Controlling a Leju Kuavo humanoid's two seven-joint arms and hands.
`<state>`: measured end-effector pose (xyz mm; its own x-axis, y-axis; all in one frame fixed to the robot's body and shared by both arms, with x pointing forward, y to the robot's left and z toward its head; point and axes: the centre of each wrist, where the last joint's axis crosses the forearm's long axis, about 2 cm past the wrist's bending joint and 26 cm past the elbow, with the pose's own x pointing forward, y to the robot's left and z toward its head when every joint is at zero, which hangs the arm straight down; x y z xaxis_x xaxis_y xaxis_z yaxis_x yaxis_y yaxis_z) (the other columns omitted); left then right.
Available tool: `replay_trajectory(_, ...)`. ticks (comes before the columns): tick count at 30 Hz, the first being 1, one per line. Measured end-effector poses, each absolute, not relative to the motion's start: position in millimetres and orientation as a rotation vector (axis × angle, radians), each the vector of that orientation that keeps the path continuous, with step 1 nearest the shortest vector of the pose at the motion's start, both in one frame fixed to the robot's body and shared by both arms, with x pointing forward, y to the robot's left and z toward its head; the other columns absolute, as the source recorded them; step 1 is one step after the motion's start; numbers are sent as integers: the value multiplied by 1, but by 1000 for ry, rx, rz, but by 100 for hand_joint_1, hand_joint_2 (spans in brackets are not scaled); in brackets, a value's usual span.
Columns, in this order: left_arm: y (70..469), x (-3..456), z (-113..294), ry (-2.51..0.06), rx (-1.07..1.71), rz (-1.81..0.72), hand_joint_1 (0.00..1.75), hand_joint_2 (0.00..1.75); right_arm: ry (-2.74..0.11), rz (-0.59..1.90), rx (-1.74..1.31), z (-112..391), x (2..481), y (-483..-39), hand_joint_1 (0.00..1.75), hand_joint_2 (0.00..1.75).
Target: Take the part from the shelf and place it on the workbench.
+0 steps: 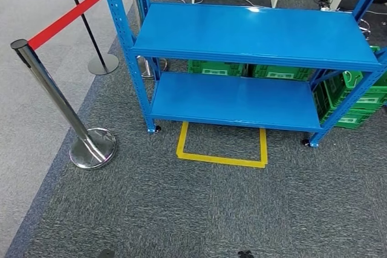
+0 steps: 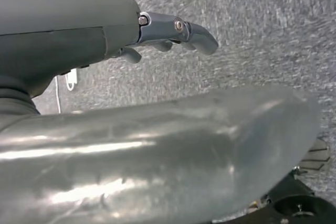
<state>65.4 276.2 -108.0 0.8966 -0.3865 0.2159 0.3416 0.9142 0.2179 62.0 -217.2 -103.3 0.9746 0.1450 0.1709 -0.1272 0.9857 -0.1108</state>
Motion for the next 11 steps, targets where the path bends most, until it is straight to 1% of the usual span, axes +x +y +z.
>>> replay_trajectory(5,268,65,-108,-227,173,-346,0,0,-212,112,-111,-104,63,-222,0,0)
replay_trajectory(11,261,64,-107,-261,179,-313,0,0,-239,114,-136,-104,66,-227,0,0)
